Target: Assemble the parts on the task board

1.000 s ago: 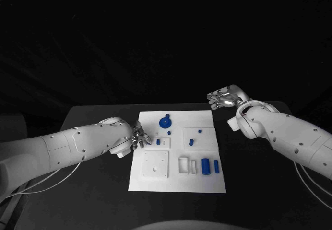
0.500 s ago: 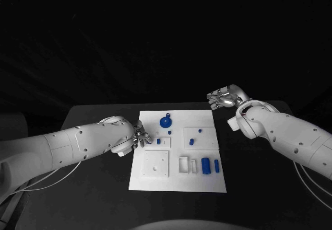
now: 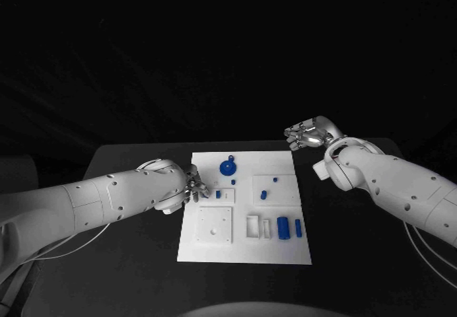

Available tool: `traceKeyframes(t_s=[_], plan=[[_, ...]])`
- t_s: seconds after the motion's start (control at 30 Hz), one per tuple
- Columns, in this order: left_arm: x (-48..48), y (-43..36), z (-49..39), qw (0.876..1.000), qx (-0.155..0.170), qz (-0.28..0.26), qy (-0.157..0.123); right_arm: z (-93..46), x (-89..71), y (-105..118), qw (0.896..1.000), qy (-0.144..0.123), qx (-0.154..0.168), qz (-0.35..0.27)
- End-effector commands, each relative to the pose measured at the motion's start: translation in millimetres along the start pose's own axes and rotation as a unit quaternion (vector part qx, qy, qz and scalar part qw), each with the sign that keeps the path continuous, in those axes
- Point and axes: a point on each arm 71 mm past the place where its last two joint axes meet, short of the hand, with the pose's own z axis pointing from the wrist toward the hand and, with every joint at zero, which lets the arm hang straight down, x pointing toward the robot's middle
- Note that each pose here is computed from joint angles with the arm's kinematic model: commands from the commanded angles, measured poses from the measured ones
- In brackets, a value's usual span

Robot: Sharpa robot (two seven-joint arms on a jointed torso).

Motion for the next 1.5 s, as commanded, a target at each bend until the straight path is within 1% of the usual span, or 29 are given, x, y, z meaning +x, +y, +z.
traceKeyframes(t_s=[0.03,0.37,0.7,1.0,1.27,1.5], plan=[[19.1,-6.7,0.7,0.999,0.013,0.025,0.033,-0.1,0.9,0.8,1.000,0.005,-0.004,-0.002],[21.1,-9.4,0.8,0.999,0.017,0.035,0.033,-0.1,0.6,0.3,1.000,0.005,-0.003,-0.003],[21.1,-9.1,1.0,0.998,0.017,0.042,0.032,-0.1,-0.1,-0.5,1.000,0.004,-0.003,-0.003],[22.7,-10.0,0.9,0.998,0.019,0.049,0.039,-0.2,-1.0,-1.5,1.000,0.004,-0.002,-0.004],[23.2,-9.2,1.4,0.997,0.019,0.053,0.044,-0.3,-1.7,-2.3,1.000,0.003,-0.001,-0.004],[25.9,-9.1,2.1,0.997,0.019,0.058,0.047,-0.3,-1.2,-2.4,1.000,0.004,-0.001,-0.004]])
